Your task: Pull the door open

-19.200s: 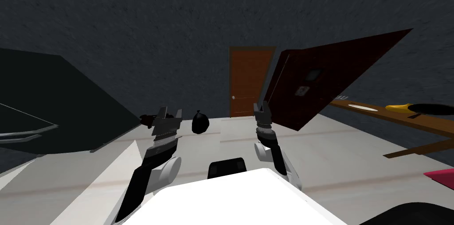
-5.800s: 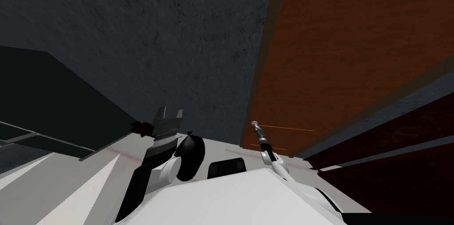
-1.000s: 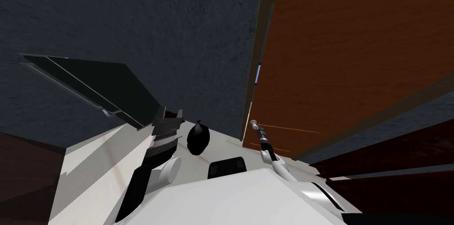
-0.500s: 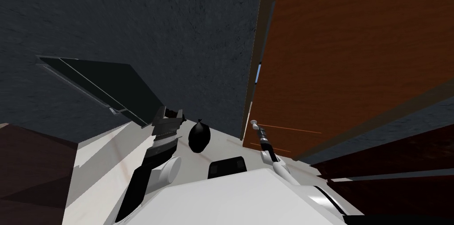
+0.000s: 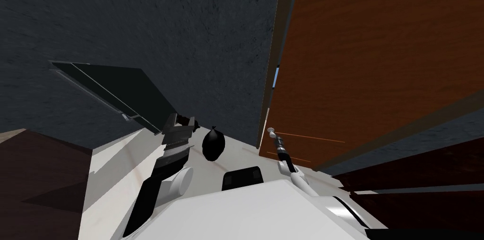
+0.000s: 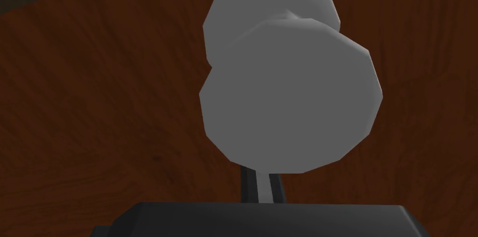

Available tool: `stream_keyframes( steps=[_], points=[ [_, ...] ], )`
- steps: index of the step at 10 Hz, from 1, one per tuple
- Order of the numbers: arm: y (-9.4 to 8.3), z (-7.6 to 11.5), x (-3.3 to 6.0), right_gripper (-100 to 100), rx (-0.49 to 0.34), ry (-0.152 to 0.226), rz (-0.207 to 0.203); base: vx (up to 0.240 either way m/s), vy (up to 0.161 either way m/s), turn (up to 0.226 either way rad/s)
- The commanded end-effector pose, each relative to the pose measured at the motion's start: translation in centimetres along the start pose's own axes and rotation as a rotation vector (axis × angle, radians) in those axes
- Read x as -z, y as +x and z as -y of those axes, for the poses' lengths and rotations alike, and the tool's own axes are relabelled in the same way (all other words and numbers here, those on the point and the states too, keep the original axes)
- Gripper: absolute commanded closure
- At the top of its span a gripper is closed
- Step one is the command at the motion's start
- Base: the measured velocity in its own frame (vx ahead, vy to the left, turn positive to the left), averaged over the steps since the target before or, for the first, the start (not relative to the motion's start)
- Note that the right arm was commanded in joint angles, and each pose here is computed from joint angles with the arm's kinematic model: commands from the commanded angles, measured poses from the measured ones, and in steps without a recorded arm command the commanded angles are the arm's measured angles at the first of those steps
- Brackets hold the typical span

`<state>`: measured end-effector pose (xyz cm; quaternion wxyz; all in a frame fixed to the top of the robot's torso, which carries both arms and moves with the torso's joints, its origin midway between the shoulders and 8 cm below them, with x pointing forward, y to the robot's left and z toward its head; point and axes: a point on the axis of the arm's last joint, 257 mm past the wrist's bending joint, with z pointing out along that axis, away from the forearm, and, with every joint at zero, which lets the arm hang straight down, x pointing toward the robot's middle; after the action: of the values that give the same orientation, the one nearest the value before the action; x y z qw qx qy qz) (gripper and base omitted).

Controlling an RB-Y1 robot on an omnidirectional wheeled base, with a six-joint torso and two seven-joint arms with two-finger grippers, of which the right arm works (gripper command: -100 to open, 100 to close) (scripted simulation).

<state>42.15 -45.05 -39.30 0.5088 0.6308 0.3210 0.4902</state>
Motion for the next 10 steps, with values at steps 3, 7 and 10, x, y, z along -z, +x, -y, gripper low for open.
stream_keyframes(
  steps=[3,7,10],
  points=[
    [0.5,0.1,-0.11,-100,-0.108,-0.008,0.008,-0.058,-0.012,0.026],
    [1.3,0.2,-0.28,-100,-0.269,-0.020,0.020,-0.082,0.011,0.062],
    [1.7,0.3,-0.37,-100,-0.374,-0.028,0.027,-0.061,-0.002,0.038]
  ],
)
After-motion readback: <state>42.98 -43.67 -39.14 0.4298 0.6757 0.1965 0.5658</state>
